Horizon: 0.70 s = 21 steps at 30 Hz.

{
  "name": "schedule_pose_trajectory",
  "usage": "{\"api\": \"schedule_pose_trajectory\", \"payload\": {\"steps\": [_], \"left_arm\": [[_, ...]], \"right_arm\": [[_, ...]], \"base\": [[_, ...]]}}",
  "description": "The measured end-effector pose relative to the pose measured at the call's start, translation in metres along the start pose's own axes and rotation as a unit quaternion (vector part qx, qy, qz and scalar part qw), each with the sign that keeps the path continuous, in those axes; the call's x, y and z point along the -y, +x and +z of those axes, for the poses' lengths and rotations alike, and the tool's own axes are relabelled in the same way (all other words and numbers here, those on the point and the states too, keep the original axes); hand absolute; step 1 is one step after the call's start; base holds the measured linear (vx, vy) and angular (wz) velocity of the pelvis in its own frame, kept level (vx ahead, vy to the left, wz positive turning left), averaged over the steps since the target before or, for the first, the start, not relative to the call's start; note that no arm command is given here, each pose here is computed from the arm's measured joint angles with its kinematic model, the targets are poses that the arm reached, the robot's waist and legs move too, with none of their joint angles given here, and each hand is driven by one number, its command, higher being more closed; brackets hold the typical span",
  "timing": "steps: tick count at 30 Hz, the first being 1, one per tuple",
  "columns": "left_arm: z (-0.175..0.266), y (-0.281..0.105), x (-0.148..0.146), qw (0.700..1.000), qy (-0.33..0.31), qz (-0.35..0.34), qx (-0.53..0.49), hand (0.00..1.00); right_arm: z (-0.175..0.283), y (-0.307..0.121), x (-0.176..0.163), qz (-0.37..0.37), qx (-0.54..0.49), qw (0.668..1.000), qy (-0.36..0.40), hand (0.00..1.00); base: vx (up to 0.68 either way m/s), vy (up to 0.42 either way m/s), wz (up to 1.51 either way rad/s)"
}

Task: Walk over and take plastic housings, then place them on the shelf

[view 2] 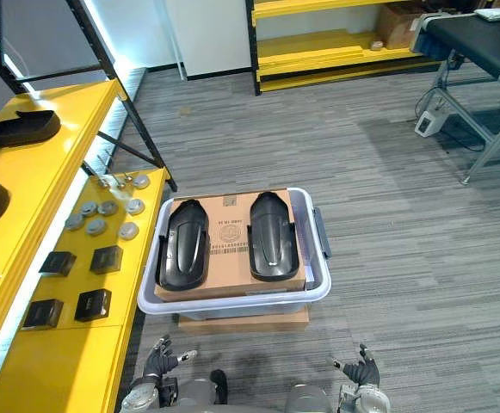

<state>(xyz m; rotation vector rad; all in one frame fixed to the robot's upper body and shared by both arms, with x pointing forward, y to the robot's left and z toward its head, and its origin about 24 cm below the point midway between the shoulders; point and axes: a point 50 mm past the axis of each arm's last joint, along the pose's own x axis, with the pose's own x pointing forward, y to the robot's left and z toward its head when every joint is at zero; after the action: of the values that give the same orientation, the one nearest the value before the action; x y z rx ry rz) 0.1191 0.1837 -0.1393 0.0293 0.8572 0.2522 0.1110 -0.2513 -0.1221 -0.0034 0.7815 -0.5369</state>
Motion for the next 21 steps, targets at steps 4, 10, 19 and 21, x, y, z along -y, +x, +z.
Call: {"api": "schedule_pose_trajectory", "payload": {"steps": [4, 10, 19, 21], "left_arm": [[-0.005, -0.002, -0.003, 1.000, 0.004, 0.003, -0.006, 0.00], [-0.010, -0.007, -0.004, 1.000, 0.021, -0.003, -0.007, 0.00], [-0.009, -0.008, -0.008, 0.999, 0.048, -0.019, 0.002, 0.00], [-0.008, -0.008, -0.005, 0.998, 0.053, -0.026, 0.006, 0.00]], "right_arm": [[0.033, -0.003, 0.029, -0.055, 0.077, 0.995, 0.032, 0.00], [0.122, -0.027, 0.066, -0.105, 0.273, 0.955, 0.037, 0.00], [0.191, -0.050, 0.010, -0.022, 0.428, 0.903, -0.028, 0.00], [0.197, -0.042, -0.009, -0.001, 0.429, 0.901, -0.063, 0.00]], "base": [[0.05, -0.004, -0.05], [0.09, -0.023, -0.11], [0.03, -0.002, 0.09], [-0.02, -0.010, 0.36]]}}
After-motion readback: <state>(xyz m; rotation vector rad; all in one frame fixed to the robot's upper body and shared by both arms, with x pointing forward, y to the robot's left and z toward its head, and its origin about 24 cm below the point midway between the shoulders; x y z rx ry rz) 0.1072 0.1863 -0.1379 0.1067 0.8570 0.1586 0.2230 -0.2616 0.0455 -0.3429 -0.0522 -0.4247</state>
